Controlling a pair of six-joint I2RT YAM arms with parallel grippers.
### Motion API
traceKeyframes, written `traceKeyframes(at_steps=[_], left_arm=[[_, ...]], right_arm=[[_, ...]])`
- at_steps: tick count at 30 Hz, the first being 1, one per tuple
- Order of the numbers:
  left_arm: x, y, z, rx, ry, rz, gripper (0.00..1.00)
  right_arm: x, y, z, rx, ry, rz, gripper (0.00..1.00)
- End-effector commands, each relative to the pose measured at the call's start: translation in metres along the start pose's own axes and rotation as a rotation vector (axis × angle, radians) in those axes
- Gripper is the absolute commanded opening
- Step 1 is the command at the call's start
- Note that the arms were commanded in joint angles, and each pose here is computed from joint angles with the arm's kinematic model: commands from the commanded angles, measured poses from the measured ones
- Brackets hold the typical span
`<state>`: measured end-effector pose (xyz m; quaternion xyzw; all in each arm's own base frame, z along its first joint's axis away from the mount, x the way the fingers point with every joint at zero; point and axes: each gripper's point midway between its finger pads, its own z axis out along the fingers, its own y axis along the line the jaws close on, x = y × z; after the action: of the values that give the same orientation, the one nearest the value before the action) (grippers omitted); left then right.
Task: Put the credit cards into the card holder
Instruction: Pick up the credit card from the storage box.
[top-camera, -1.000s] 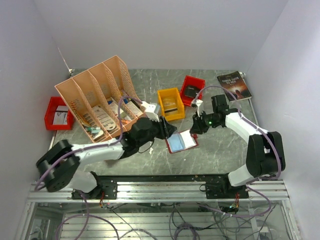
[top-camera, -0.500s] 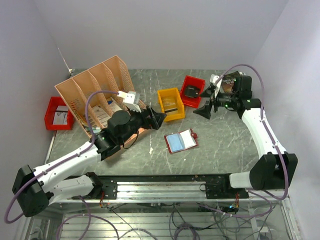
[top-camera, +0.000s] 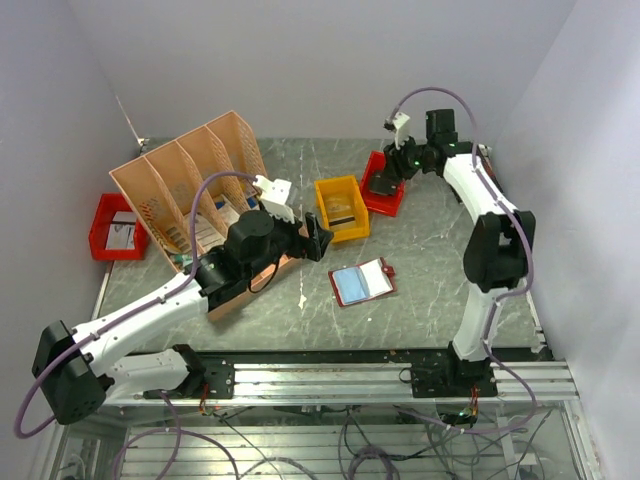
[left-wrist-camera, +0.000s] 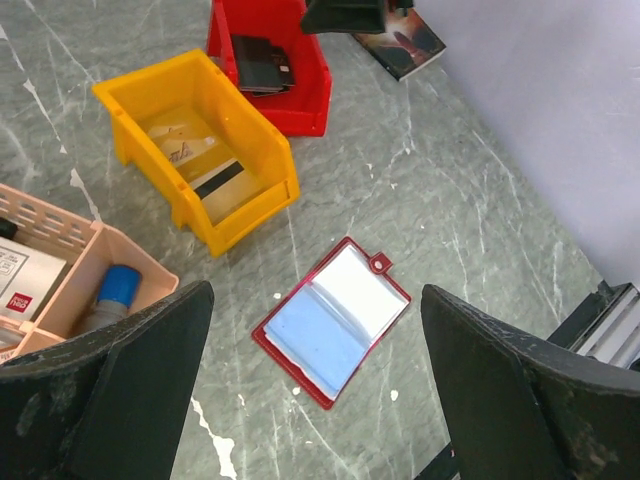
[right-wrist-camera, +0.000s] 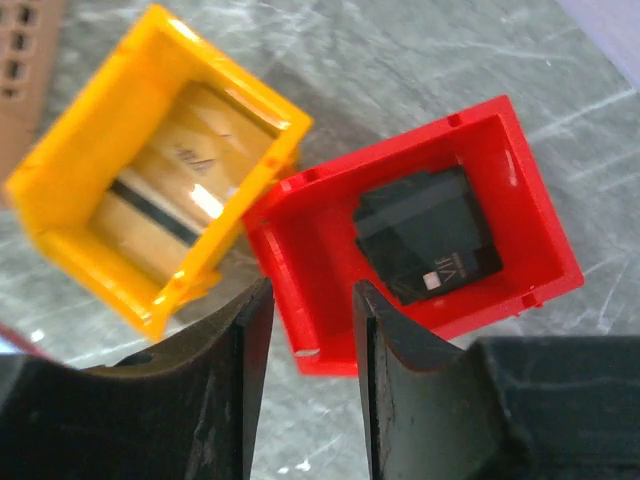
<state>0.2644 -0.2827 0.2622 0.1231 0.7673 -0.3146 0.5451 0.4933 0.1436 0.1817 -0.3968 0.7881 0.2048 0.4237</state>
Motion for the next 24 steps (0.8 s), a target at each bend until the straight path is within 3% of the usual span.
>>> traceKeyframes(at_steps=[1,12,24], left_arm=[[0.002,0.010,0.003,-0.029,-0.031,0.012,0.96],[0.019,0.019,0.007,-0.042,-0.010,0.030,0.96],[0.031,0.029,-0.008,-0.061,-0.015,-0.005,0.95]], right_arm=[[0.021,-0.030,0.022,0.126,0.147,0.022,0.40],[0.054,-0.054,0.066,0.147,0.286,-0.293,0.78],[0.081,-0.063,0.085,0.105,0.342,-0.381,0.83]])
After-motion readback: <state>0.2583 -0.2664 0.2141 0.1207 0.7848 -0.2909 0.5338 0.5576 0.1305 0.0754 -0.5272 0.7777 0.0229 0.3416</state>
